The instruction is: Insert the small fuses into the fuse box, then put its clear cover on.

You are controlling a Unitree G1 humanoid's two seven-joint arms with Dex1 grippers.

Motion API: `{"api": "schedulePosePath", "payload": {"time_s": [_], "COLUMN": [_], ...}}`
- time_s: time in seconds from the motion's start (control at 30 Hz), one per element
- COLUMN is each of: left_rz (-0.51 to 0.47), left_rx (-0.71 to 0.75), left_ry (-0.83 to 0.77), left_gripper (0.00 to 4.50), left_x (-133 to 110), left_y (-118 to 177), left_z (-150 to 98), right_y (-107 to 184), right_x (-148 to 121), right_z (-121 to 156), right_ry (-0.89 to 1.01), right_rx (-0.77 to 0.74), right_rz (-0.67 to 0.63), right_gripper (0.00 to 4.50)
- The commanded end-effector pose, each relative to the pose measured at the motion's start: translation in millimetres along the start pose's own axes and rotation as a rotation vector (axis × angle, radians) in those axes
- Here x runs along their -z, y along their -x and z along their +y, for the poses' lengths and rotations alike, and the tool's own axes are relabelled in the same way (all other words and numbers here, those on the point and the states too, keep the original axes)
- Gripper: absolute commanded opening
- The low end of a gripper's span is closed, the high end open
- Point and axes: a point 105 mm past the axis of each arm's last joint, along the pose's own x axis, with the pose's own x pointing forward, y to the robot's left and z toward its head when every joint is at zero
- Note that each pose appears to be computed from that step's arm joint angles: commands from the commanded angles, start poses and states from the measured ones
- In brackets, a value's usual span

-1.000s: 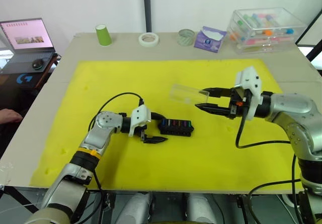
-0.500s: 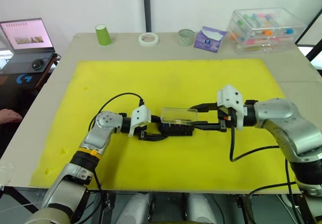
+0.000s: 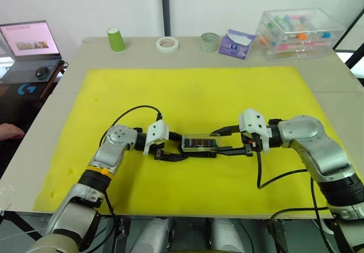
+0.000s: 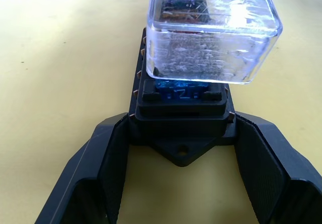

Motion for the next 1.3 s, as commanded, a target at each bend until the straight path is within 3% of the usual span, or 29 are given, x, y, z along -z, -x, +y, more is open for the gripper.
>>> {"api": "schedulePosePath", "payload": {"time_s": [0.03, 1.3], "left_rz": [-0.016, 0.0], "left_rx": [0.009, 0.007], "left_ry": [-0.002, -0.014], "left_gripper": [2.72, 2.72], "left_x": [-3, -5], "left_y": [3, 3], "left_z": [-2, 3], "right_y": [-3, -9], "right_x": [0, 27], "right_z": [0, 1], "right_ry": [0.022, -0.072], "right_rx": [-0.007, 0.005], "right_rz": [-0.01, 0.005], "right_gripper": [1.86, 1.86]}}
